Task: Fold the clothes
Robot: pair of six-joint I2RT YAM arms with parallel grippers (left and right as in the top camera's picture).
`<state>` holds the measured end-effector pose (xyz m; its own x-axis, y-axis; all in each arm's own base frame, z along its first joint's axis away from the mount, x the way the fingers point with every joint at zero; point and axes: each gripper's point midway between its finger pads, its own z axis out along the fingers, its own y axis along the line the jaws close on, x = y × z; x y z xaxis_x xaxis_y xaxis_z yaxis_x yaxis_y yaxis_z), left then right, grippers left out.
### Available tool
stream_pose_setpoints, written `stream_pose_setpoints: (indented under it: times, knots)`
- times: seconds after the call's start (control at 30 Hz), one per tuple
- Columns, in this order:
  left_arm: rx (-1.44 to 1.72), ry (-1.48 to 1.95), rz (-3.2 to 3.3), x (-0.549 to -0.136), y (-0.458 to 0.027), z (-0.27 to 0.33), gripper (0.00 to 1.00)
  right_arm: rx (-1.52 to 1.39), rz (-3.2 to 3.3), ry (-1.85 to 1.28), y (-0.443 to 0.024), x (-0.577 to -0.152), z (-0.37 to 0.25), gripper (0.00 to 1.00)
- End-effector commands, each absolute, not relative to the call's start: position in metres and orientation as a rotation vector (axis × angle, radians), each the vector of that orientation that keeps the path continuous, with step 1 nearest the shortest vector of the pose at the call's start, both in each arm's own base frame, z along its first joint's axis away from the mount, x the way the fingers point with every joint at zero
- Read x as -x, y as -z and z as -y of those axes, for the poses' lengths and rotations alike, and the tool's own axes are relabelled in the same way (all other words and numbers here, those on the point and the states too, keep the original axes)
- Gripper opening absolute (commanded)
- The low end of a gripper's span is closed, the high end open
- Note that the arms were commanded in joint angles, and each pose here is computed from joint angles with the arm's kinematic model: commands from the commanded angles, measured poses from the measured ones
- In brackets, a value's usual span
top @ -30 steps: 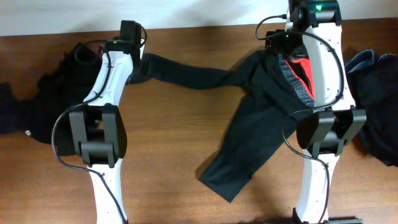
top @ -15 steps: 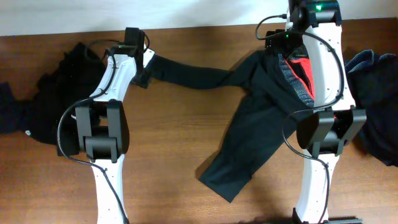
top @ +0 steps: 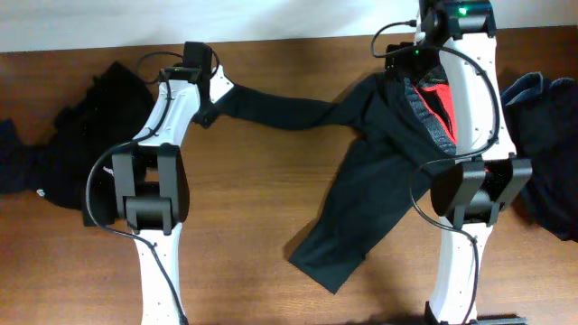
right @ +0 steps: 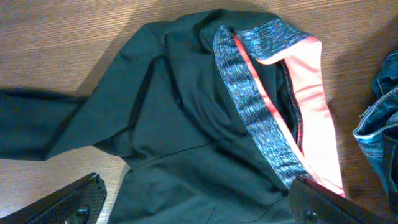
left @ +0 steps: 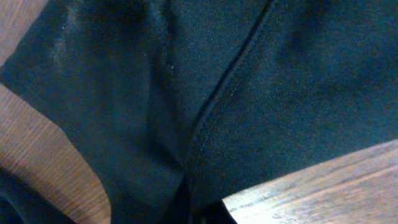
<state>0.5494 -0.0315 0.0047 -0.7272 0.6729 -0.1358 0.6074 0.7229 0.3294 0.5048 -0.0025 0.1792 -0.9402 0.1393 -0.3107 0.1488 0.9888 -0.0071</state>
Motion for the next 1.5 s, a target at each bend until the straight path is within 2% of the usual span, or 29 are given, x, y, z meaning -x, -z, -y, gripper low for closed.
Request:
stream_pose_setpoints:
  times: [0.0,0.23,0.47,0.73,0.93,1.23,1.47]
  knots:
    - [-0.985,-0.35,-2.717,-0.54,-0.006,0.037,0.01,-0.2,-2.793,0.031,-0.19,-0.505,-0.001,0.99]
    - [-0.713,-0.353,-2.565,-0.553,-0.115,0.038,0.0,-0.2,-2.795,0.031,-0.19,-0.505,-0.001,0.99]
    - [-0.632,-0.353,-2.487,-0.547,-0.171,0.036,0.0,-0.2,-2.801,0.032,-0.189,-0.503,-0.001,0.99]
    - [-0.627,-0.387,-2.514,-0.54,-0.171,0.028,0.0,-0.196,-2.804,0.005,-0.189,-0.503,-0.004,0.99]
    - [-0.668,-0.346,-2.673,-0.504,-0.152,0.03,0.0,-0.196,-2.802,0.006,-0.189,-0.504,-0.004,0.98]
    - [-0.904,0.049,-2.72,-0.47,-0.138,0.061,0.0,-0.196,-2.806,0.006,-0.189,-0.503,-0.004,0.99]
    - [-1.045,0.089,-2.74,-0.451,-0.135,0.063,0.0,-0.196,-2.807,0.006,-0.189,-0.503,-0.004,0.99]
